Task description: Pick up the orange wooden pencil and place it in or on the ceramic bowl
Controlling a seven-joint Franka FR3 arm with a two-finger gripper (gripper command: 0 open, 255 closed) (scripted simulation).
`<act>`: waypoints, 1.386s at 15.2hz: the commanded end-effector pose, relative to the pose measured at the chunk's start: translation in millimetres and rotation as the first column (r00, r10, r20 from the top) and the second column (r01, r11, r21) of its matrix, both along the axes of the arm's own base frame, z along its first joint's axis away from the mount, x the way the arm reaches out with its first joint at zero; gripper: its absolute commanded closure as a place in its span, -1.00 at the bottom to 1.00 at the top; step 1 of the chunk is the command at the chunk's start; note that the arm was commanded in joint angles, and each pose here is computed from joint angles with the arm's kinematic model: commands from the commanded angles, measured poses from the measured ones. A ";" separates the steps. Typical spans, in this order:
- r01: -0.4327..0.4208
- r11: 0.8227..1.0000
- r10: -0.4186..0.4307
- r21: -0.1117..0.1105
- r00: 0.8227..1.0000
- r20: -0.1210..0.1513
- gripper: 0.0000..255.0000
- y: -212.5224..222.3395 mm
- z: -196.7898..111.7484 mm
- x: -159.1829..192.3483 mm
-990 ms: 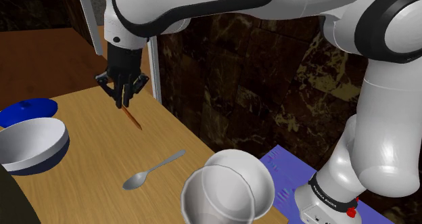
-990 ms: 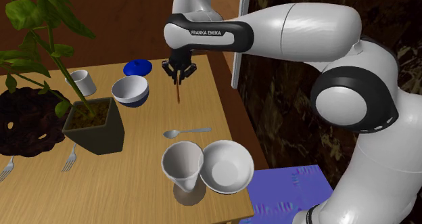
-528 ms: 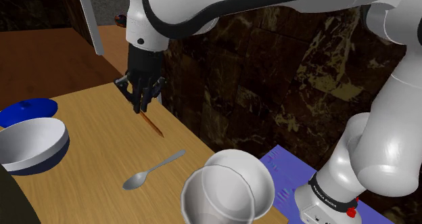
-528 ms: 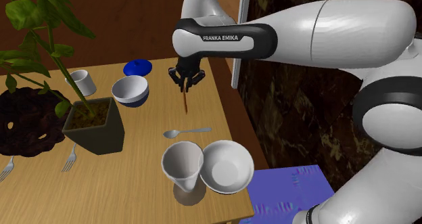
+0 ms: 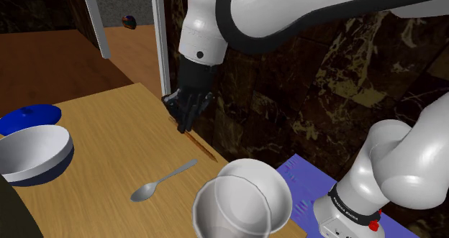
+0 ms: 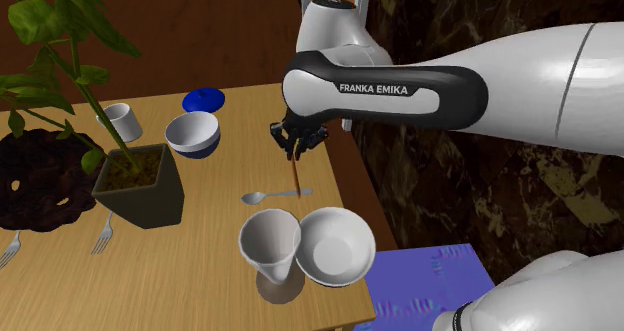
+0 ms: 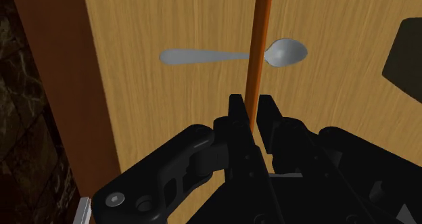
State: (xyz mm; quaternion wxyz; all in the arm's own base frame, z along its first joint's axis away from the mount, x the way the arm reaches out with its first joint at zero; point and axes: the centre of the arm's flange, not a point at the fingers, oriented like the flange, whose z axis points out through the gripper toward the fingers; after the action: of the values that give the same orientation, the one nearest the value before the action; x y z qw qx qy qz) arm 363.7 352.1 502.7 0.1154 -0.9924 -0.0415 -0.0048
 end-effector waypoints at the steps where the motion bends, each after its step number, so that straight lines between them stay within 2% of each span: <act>1: 0.001 1.000 -0.001 0.000 1.000 0.000 1.00 -11.0 0.8 -24.9; 12: 0.001 1.000 -0.001 0.000 1.000 0.000 1.00 -77.5 8.6 -155.1; 21: 0.001 1.000 -0.001 0.000 1.000 0.000 1.00 -77.5 -39.0 -155.1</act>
State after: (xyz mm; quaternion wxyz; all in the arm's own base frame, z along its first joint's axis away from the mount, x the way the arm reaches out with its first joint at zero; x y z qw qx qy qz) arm 208.9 274.5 468.9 0.1154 -0.9924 -0.0412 -0.0047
